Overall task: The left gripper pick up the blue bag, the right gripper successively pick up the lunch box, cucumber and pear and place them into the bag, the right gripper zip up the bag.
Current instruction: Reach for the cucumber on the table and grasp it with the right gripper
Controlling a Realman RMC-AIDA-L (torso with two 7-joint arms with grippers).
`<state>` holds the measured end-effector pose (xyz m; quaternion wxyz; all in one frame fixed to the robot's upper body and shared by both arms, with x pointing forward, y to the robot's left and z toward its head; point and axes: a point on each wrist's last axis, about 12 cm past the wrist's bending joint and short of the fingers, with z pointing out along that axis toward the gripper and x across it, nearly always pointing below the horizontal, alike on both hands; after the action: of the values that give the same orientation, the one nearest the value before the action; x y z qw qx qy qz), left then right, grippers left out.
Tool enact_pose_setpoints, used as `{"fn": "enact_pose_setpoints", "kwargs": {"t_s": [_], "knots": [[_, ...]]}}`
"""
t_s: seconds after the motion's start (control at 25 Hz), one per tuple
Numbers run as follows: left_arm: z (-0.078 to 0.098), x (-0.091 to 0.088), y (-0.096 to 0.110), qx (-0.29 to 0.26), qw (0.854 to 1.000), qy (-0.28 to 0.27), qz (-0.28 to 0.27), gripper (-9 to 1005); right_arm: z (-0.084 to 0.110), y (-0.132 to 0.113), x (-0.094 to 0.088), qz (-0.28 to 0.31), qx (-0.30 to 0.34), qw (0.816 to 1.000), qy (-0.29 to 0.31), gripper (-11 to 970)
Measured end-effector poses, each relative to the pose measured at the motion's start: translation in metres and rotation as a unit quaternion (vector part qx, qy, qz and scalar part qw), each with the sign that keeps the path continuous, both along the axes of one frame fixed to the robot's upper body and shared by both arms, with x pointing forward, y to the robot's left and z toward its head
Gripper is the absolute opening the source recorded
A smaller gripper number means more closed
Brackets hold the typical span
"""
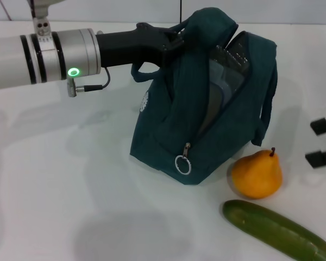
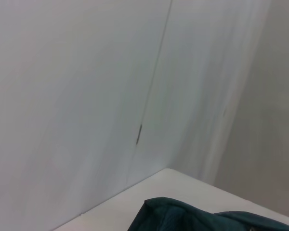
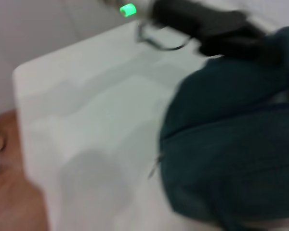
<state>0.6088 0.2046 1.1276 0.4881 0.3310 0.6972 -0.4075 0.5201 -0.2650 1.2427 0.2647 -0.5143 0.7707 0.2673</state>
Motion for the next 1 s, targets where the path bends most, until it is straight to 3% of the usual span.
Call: {"fn": "enact_pose_setpoints", "kwargs": {"t_s": [0.28, 0.32, 0.6, 1.0], "knots": [[-0.003, 0.000, 0.001, 0.001, 1.000, 0.004, 0.007, 55, 0.003, 0.013, -0.004, 0.040, -0.065, 0.997, 0.026, 673], [-0.002, 0.001, 0.001, 0.002, 1.000, 0.004, 0.008, 55, -0.005, 0.018, -0.001, 0.034, -0.102, 0.993, 0.041, 674], [-0.003, 0.002, 0.003, -0.014, 1.000, 0.006, 0.025, 55, -0.024, 0.039, 0.001, 0.063, -0.155, 0.985, 0.053, 681], [-0.006, 0.000, 0.005, -0.017, 0.999, 0.011, 0.031, 54, -0.053, 0.071, 0.005, 0.083, -0.173, 0.980, 0.062, 691]]}}
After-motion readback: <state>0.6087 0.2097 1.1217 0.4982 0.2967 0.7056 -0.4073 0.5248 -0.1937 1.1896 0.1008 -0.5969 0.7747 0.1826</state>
